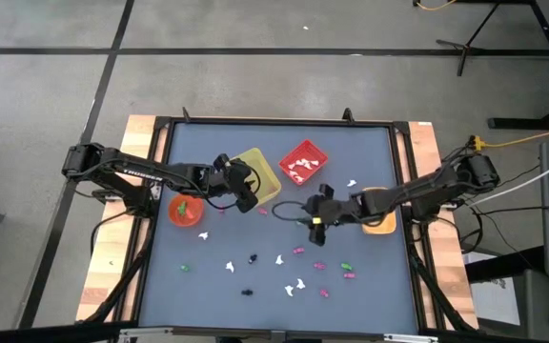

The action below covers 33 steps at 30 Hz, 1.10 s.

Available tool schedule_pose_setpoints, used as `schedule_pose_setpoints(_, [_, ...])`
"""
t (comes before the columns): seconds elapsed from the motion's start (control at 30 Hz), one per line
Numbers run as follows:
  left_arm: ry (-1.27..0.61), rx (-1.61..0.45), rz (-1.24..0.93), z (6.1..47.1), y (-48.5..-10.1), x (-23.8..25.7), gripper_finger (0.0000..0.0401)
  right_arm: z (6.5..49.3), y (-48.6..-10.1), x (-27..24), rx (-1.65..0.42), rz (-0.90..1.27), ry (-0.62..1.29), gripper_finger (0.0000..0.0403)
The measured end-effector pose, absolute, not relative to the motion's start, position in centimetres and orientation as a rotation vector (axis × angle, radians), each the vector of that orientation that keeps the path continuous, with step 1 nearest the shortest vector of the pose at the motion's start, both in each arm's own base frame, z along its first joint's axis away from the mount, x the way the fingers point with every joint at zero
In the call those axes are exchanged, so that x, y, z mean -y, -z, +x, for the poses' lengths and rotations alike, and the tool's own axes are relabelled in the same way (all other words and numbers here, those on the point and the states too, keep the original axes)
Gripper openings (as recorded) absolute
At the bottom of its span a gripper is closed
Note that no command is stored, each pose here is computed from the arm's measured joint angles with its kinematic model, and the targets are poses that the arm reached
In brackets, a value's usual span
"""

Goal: Sort Halloween decoration
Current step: Put the green skeleton toy into the orange bin

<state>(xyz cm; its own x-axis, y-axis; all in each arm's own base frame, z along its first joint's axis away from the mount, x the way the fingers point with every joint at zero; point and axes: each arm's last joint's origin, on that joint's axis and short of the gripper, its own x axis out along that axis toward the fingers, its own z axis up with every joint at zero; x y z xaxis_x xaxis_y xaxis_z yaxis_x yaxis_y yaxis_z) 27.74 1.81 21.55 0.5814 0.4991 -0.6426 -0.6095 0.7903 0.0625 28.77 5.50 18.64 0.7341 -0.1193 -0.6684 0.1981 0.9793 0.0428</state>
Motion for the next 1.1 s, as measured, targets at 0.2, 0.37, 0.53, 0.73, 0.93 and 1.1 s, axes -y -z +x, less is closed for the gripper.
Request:
schedule_pose_setpoints(0.2, [-0.648, -0.694, -0.175, 27.7, -21.6, -1.8, 0.0139, 28.7, -17.7, -7.6, -0.678, 0.022, 0.255, 0.0199])
schedule_pose_setpoints(0.37, [-0.647, -0.692, -0.179, 27.7, -21.6, -1.8, 0.0139, 29.5, -15.7, -8.7, -0.677, -0.005, 0.258, 0.0199])
schedule_pose_setpoints(0.53, [-0.647, -0.693, -0.180, 27.7, -21.5, -1.8, 0.0139, 30.2, -13.5, -8.8, -0.708, 0.003, 0.283, 0.0199])
schedule_pose_setpoints(0.73, [-0.647, -0.693, -0.179, 27.7, -21.5, -1.8, 0.0139, 30.3, -11.4, -8.6, -0.747, -0.020, 0.377, 0.0199])
schedule_pose_setpoints(0.93, [-0.647, -0.693, -0.179, 27.7, -21.5, -1.8, 0.0139, 30.3, -10.2, -8.7, -0.777, -0.028, 0.381, 0.0199])
schedule_pose_setpoints(1.1, [-0.647, -0.693, -0.179, 27.7, -21.5, -1.8, 0.0139, 30.3, -10.1, -8.7, -0.780, 0.012, 0.381, 0.0185])
